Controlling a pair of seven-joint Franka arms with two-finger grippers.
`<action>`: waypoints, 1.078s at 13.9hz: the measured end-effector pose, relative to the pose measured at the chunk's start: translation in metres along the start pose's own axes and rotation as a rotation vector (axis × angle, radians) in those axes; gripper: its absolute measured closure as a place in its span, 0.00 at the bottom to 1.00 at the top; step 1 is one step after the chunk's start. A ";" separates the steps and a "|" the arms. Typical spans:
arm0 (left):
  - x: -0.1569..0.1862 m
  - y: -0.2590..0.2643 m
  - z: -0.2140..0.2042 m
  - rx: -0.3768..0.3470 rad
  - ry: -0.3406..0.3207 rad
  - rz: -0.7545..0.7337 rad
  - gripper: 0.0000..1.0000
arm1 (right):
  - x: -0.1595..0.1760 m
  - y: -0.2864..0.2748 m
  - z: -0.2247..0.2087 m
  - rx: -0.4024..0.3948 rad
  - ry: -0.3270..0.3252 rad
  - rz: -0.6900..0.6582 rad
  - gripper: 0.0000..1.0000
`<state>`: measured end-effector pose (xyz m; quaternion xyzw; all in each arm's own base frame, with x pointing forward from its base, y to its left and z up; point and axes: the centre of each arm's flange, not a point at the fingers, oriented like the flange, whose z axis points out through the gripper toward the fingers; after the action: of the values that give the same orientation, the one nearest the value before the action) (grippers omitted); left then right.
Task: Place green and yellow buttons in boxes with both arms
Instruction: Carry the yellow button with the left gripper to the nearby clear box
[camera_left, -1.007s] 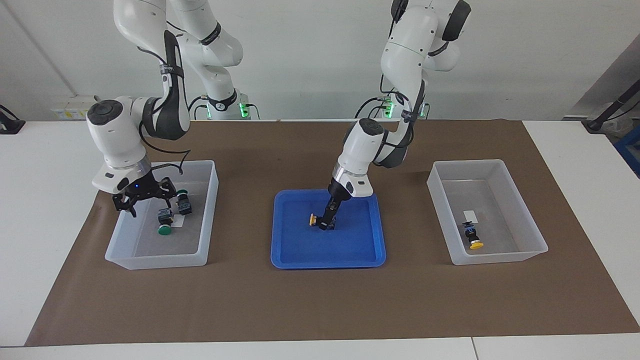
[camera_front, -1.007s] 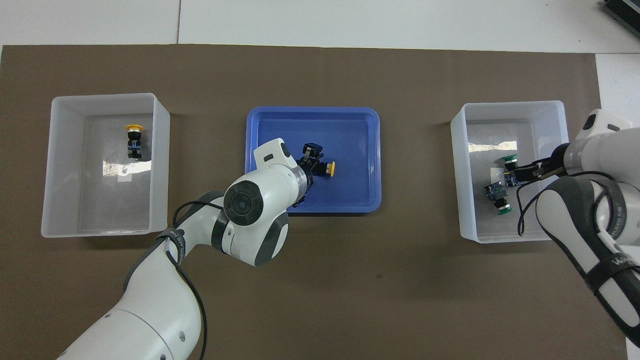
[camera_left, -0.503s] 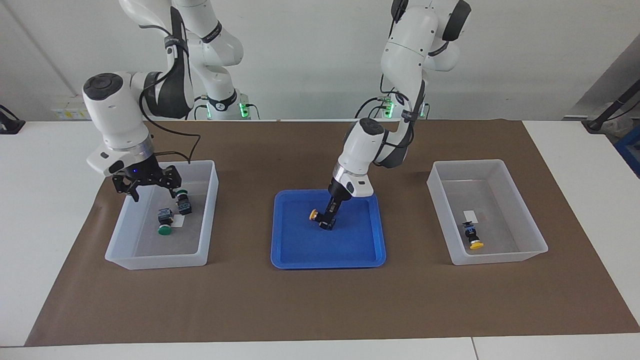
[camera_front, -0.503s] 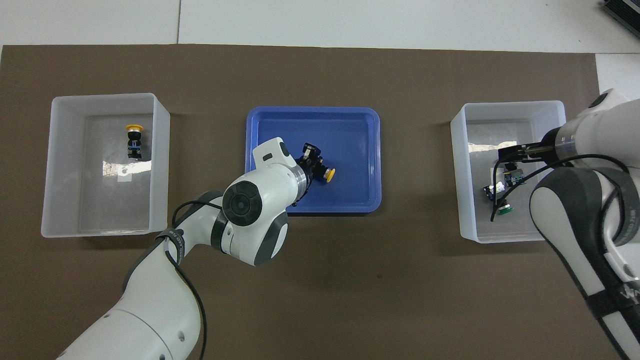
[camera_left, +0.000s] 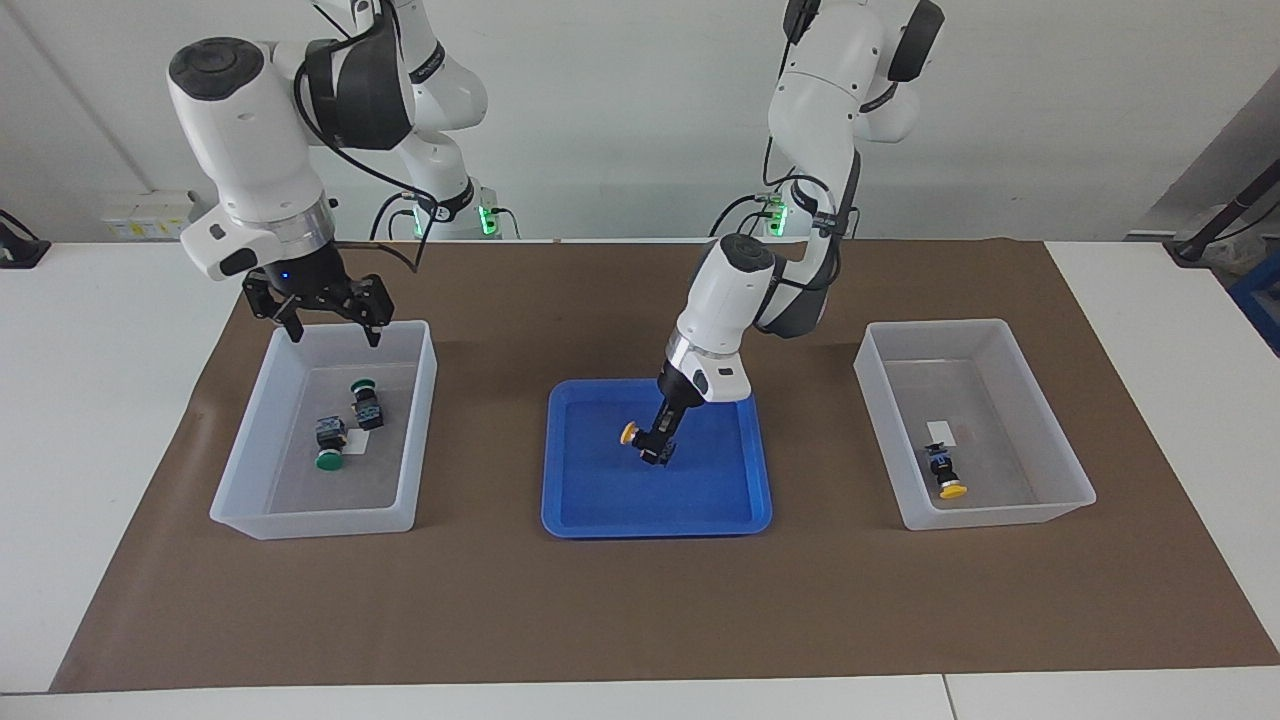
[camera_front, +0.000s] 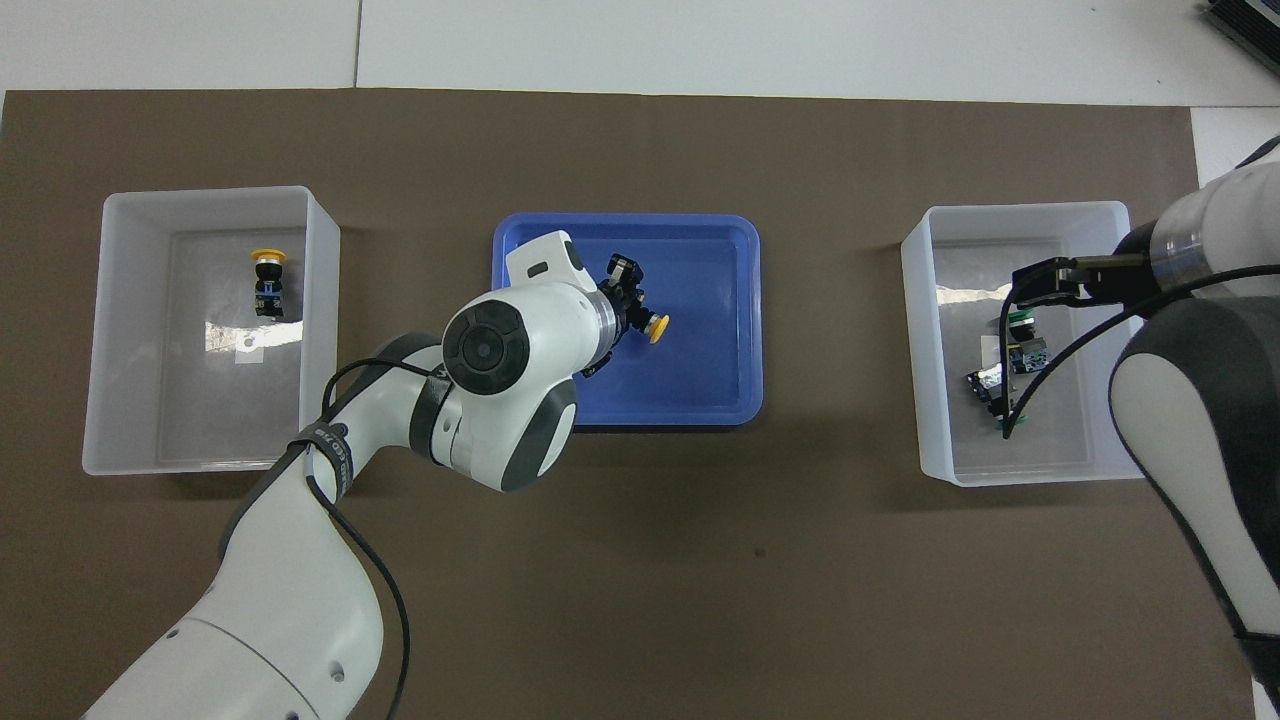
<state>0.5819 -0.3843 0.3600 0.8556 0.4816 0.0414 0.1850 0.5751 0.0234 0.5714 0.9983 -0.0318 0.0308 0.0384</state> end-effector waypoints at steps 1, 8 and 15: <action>0.012 0.014 -0.017 0.021 0.015 0.003 0.54 | -0.003 0.002 -0.009 -0.001 -0.003 0.003 0.00; 0.154 0.025 -0.088 0.166 0.035 0.239 0.54 | -0.019 0.008 -0.025 -0.007 -0.040 0.010 0.00; 0.298 -0.019 -0.155 0.277 -0.080 0.639 0.54 | -0.029 0.004 -0.021 0.028 -0.108 0.014 0.00</action>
<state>0.6871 -0.0820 0.4655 0.9810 0.1831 -0.0022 0.0639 0.5449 0.0223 0.5905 0.9987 -0.0405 -0.0224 0.0225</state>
